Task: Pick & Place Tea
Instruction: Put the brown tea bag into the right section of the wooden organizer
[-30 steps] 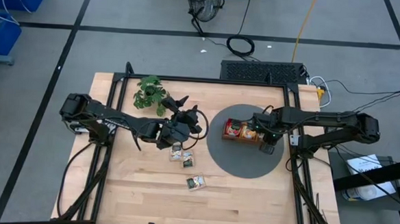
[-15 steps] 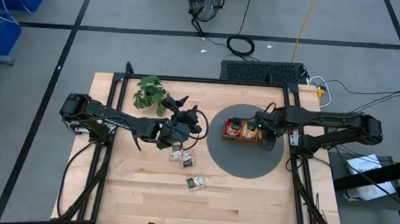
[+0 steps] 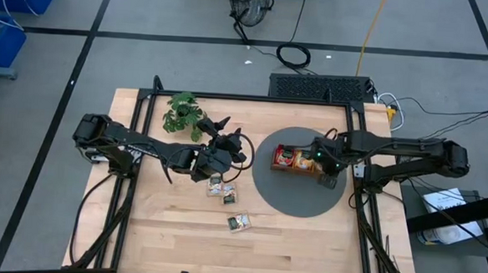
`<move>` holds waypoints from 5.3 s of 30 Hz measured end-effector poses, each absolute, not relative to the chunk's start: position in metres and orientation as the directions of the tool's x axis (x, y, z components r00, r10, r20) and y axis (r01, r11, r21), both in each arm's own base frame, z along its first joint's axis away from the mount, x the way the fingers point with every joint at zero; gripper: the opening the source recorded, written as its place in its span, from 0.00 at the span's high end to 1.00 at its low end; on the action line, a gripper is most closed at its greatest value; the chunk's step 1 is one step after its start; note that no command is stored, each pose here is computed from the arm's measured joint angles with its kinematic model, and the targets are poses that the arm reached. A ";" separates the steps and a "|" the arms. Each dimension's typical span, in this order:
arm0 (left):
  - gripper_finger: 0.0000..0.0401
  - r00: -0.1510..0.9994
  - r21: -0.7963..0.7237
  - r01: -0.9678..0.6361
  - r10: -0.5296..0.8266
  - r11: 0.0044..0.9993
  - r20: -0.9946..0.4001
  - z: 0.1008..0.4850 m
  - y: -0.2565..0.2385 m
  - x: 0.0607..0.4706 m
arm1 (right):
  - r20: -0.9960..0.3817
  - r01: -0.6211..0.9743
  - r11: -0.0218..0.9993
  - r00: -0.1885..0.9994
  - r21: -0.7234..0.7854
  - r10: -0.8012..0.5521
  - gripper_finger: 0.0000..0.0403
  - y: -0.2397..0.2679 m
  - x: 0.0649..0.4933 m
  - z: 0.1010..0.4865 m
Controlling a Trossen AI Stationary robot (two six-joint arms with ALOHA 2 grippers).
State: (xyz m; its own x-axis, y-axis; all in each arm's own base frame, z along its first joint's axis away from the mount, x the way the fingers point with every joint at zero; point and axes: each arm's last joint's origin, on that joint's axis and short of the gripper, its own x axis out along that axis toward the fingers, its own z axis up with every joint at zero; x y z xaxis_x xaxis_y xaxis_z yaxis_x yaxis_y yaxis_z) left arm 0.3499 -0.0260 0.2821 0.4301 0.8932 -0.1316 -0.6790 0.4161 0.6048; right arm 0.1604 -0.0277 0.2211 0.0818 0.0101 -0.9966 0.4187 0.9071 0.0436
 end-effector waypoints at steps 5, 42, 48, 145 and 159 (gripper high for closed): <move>0.39 0.444 0.603 -0.671 0.885 0.431 -0.139 0.282 -0.026 0.350 | -0.994 0.395 0.917 0.105 0.047 0.006 1.00 -0.028 0.161 0.205; 0.39 0.805 0.418 -0.247 0.425 0.874 -0.414 0.290 -0.039 0.339 | -0.504 0.333 0.942 0.808 -0.037 -0.305 1.00 -0.013 0.166 0.281; 0.39 0.750 0.262 -0.175 0.301 0.949 -0.589 0.305 -0.025 0.300 | -0.233 0.256 0.964 0.935 -0.074 -0.266 1.00 -0.006 0.169 0.271; 1.00 0.437 0.297 -0.370 0.447 0.880 -0.781 0.194 -0.063 0.334 | -0.092 0.058 0.988 0.993 -0.143 -0.072 1.00 -0.001 0.186 0.224; 1.00 0.542 0.873 0.019 0.729 0.487 -0.418 0.204 -0.070 0.357 | -0.154 0.105 0.994 0.983 0.009 -0.103 0.76 -0.009 0.219 0.193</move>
